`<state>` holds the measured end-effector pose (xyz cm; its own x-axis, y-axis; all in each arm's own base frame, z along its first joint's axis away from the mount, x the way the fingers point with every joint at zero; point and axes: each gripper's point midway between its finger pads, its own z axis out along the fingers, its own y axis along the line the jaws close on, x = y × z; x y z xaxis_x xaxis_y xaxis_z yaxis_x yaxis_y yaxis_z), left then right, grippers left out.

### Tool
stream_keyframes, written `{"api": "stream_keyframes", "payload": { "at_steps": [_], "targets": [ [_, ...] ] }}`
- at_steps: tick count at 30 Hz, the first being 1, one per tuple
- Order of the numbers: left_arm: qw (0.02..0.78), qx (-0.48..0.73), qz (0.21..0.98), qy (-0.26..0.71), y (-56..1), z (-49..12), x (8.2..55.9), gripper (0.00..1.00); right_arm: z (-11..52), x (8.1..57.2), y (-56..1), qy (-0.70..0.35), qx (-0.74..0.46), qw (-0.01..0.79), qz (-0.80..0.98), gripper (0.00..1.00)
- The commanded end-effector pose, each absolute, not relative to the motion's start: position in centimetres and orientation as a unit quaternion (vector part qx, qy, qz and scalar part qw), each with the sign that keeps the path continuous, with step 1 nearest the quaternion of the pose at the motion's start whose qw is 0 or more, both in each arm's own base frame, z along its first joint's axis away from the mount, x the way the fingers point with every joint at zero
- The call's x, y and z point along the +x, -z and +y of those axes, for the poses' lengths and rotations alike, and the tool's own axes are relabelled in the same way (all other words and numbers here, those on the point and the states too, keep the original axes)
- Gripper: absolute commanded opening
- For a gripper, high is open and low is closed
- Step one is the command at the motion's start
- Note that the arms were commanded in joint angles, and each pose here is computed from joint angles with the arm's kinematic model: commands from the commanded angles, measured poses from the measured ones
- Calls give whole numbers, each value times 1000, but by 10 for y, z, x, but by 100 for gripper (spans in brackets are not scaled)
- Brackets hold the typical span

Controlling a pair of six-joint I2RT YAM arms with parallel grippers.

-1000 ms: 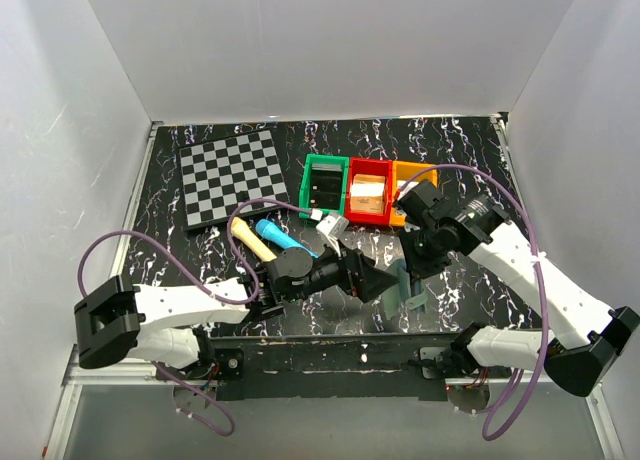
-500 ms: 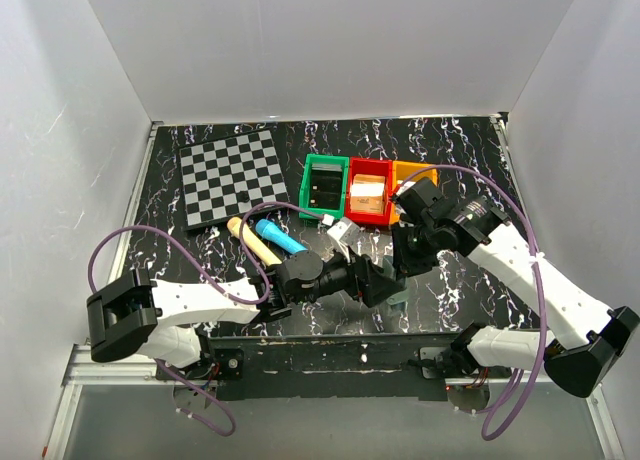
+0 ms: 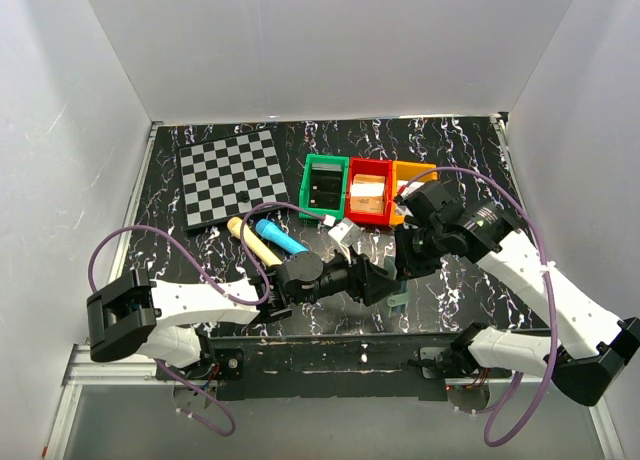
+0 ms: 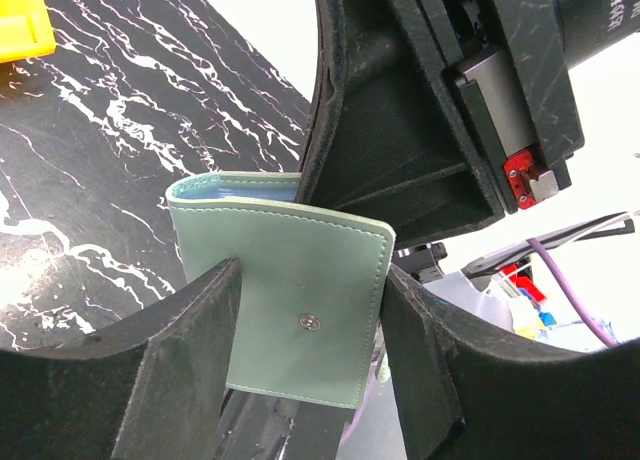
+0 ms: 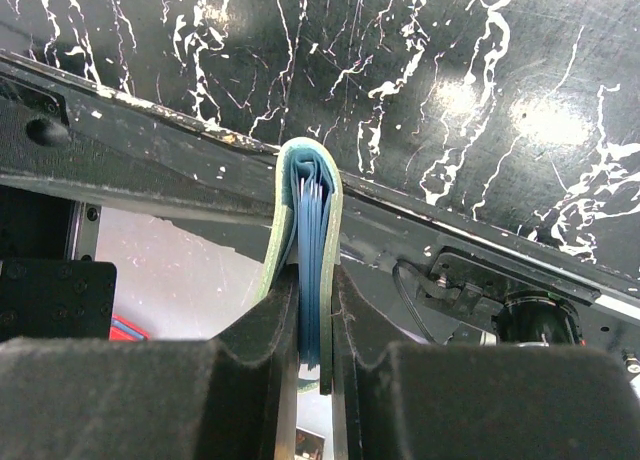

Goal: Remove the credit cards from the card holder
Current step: Open the card holder at the center of the board.

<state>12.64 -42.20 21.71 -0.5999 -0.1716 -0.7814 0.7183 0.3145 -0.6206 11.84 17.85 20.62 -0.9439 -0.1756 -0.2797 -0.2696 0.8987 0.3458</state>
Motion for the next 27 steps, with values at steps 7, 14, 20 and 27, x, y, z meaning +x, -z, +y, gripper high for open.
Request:
{"api": "stream_keyframes", "payload": {
  "at_steps": [7, 14, 20, 27],
  "targets": [
    [409, 207, 720, 521, -207, -420, 131, 39, 204, 105, -240, -293, -127, 127, 939, 1],
    [413, 207, 719, 519, -206, -410, 129, 6, 209, 100, -246, -313, -141, 121, 931, 1],
    [406, 200, 746, 489, -189, -393, 129, 0, 211, 101, -238, -313, -148, 120, 930, 1],
    [395, 140, 806, 418, -146, -352, 139, 45, 211, 116, -201, -270, -144, 109, 946, 1]
  ]
}}
